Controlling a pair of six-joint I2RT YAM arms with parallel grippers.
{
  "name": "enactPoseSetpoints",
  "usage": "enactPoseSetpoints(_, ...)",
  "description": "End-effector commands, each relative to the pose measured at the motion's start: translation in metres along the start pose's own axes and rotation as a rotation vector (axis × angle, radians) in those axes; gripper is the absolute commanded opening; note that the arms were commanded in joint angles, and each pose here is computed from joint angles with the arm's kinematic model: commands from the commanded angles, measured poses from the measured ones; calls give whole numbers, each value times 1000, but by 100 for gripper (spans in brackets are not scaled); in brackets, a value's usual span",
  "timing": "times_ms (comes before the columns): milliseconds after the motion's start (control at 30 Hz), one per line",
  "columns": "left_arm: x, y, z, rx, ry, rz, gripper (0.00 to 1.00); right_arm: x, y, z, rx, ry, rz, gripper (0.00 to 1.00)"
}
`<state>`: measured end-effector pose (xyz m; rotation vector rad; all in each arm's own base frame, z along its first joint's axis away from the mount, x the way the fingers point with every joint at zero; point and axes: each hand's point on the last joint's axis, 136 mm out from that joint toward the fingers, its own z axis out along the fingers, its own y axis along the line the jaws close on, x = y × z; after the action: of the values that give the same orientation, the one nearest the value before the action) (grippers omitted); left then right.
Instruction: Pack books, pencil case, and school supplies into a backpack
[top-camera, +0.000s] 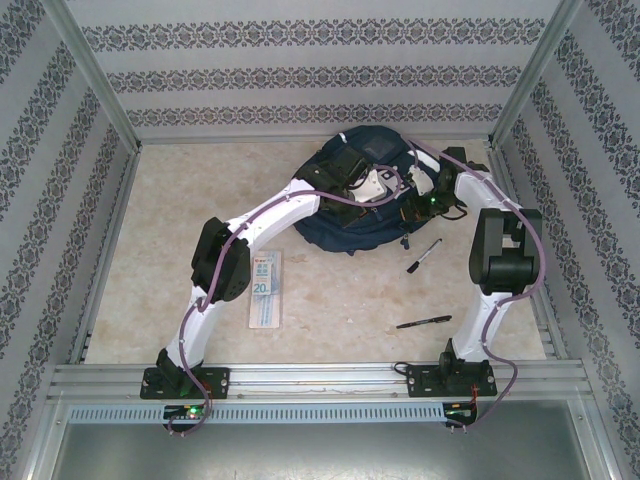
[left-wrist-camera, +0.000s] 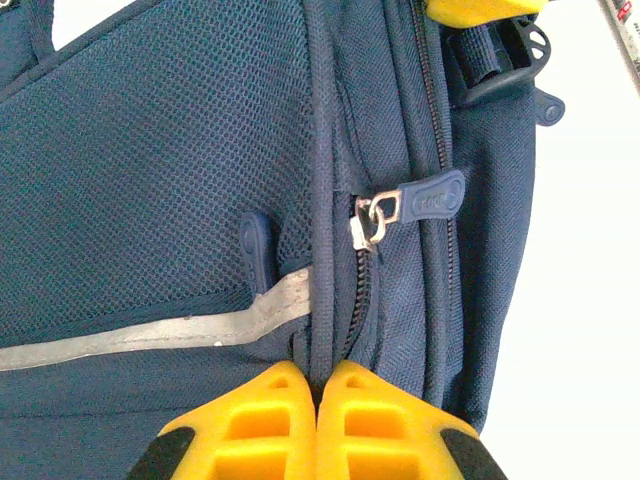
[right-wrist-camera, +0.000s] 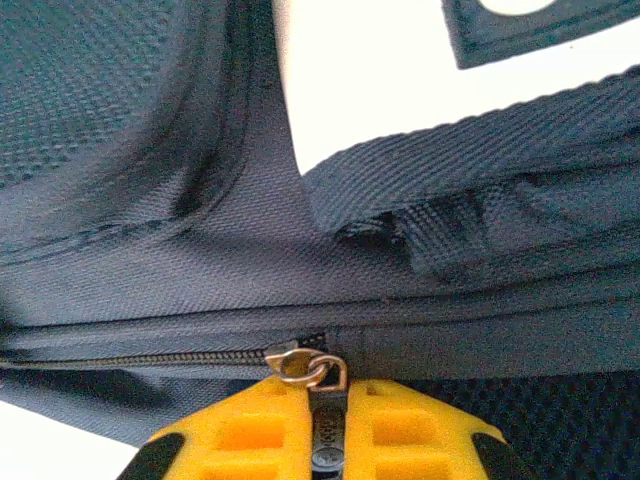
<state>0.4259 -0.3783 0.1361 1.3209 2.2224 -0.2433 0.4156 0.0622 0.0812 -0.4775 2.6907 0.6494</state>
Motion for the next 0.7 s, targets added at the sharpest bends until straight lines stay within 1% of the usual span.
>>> enactPoseSetpoints(0,-33,14,-28,-38,-120,-43,0,-4,22,-23,-31,-50,-28,3)
enactPoseSetpoints(33,-32,16,-27,-39,-119,-57,0,-2,25,-26,-28,-48,-30,0)
enactPoseSetpoints(100,-31,19,-25,-45,-118,-89,0,4,33,-30,-41,-40,-20,0)
enactPoseSetpoints(200,-31,23,-23,-45,-123,-133,0,13,44,-33,-68,-24,45,0)
enactPoseSetpoints(367,-33,24,-18,-42,-135,-166,0,37,67,-24,-113,87,173,0)
enactPoseSetpoints(500,-35,24,-15,-41,-145,-195,0,47,99,-22,-331,146,305,2)
enactPoseSetpoints(600,-38,24,-12,-33,-159,-224,0,47,115,-17,-442,134,412,4)
enactPoseSetpoints(667,-41,22,-9,-11,-173,-251,0,44,123,-7,-503,89,454,4)
